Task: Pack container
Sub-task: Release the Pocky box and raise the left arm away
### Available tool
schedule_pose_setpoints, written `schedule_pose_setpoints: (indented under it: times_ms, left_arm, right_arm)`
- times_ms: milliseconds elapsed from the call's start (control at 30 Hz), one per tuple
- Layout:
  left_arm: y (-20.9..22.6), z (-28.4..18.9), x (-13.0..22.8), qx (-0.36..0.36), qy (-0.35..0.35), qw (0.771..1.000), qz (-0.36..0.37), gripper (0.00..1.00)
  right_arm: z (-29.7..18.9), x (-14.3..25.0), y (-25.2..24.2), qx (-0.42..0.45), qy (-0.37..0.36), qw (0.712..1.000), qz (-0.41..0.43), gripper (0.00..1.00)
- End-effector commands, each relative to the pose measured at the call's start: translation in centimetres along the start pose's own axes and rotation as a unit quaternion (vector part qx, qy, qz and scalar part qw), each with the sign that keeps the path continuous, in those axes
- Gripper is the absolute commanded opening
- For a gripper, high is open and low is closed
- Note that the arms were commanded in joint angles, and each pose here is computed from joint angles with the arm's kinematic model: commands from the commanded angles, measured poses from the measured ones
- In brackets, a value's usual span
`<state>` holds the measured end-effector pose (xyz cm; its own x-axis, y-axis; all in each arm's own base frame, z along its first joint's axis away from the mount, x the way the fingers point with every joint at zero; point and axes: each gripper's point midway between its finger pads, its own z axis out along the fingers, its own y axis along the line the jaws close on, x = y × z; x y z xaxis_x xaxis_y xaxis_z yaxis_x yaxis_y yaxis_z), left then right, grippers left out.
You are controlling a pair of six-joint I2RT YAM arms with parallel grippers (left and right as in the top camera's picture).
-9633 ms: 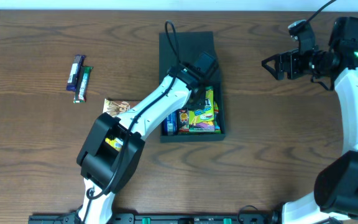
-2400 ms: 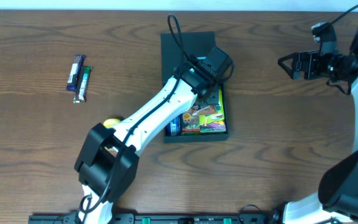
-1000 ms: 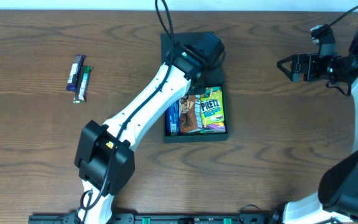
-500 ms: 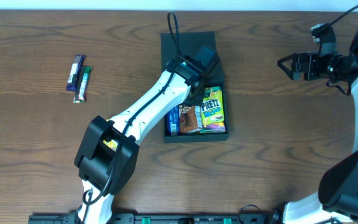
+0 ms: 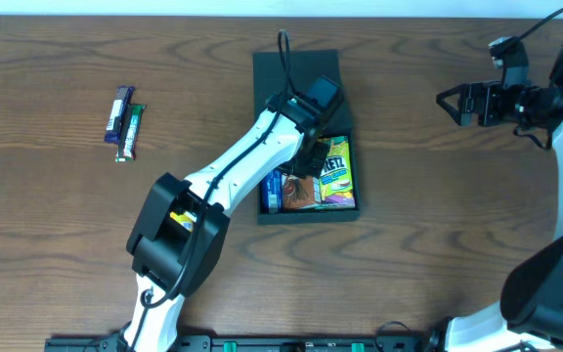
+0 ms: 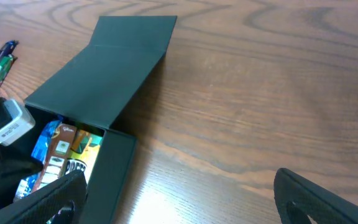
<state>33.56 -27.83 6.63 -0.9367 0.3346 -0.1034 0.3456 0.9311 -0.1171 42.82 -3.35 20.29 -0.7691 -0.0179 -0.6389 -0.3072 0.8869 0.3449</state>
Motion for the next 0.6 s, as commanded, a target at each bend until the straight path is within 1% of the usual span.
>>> schedule_pose_setpoints:
  times_ms: [0, 233, 333, 467, 567]
  left_arm:
    - [-1.5, 0.7, 0.6, 0.036, 0.017, 0.999, 0.024, 0.06]
    - [-2.3, 0.1, -0.4, 0.039, -0.002, 0.999, 0.035, 0.06]
    - [-2.1, -1.4, -2.2, 0.039, -0.031, 0.998, 0.032, 0.06]
    - [-0.3, -3.2, -4.2, 0.02, -0.062, 0.998, 0.013, 0.06]
    - [2.7, -4.9, -6.0, 0.011, -0.082, 0.996, -0.041, 0.06]
  right_arm:
    - [-0.1, -0.1, -0.1, -0.004, -0.003, 1.0, 0.004, 0.95]
    - [-0.1, -0.1, -0.1, -0.004, -0.002, 1.0, 0.005, 0.95]
    - [-0.1, 0.2, 0.0, -0.006, 0.002, 1.0, 0.009, 0.95]
    - [0.0, 0.7, 0.3, -0.011, 0.012, 1.0, 0.017, 0.95]
    - [0.2, 1.4, 1.3, -0.025, 0.029, 0.999, 0.024, 0.96]
